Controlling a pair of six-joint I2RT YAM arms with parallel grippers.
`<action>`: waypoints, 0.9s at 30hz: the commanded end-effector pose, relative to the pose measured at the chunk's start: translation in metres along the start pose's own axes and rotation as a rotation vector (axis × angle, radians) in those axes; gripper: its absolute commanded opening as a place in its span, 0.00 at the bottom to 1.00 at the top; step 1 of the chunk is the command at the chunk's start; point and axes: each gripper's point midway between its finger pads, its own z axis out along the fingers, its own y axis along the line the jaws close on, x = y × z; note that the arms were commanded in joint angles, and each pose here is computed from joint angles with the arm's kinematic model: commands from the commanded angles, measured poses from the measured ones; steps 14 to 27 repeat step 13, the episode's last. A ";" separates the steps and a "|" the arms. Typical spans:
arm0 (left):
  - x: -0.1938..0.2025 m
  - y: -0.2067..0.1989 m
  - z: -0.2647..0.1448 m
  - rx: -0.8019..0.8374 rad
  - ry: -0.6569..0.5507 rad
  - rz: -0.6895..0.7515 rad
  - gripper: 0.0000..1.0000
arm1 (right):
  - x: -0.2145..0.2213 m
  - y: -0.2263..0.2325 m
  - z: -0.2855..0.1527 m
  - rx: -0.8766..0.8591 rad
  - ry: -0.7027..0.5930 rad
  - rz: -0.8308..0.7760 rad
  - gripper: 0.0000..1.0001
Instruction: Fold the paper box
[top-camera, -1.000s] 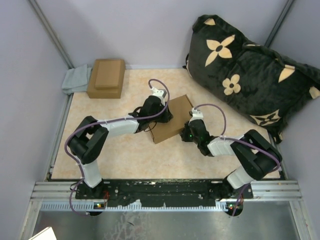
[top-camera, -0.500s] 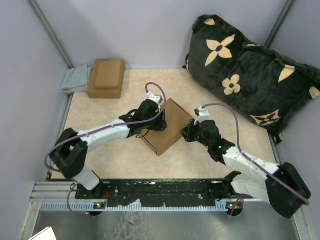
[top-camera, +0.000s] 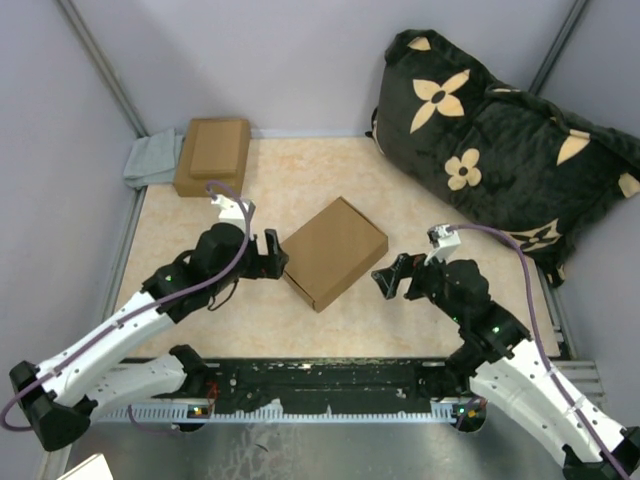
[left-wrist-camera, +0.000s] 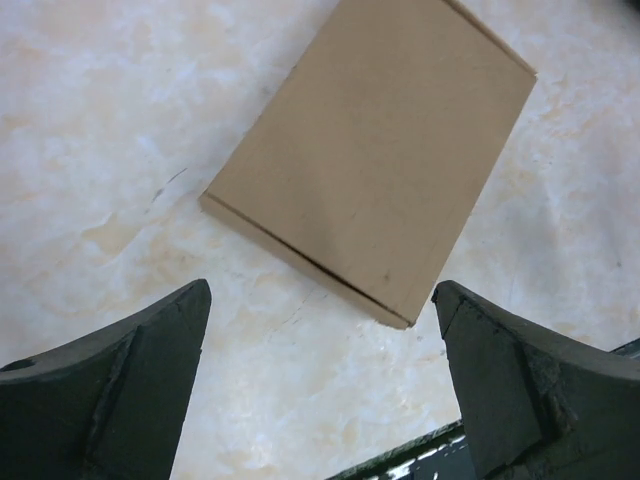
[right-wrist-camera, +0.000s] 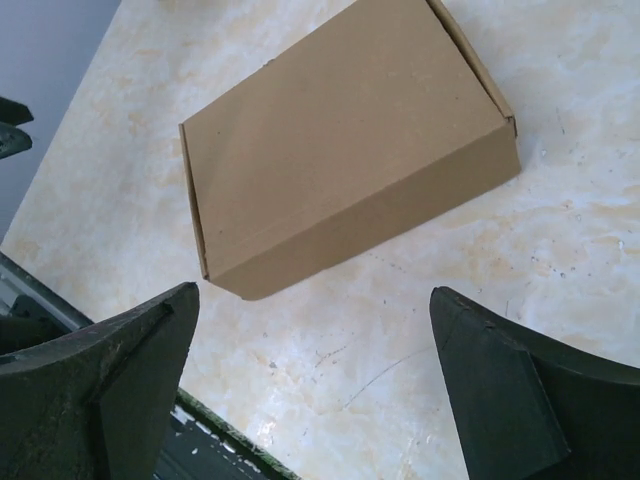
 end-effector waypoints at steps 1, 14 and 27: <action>0.022 0.033 -0.022 -0.116 0.072 0.046 1.00 | -0.013 0.002 -0.018 0.030 -0.008 0.024 0.99; 0.031 0.054 -0.029 -0.194 0.075 0.051 1.00 | -0.026 0.016 -0.026 0.006 0.044 -0.026 0.99; 0.031 0.054 -0.029 -0.194 0.075 0.051 1.00 | -0.026 0.016 -0.026 0.006 0.044 -0.026 0.99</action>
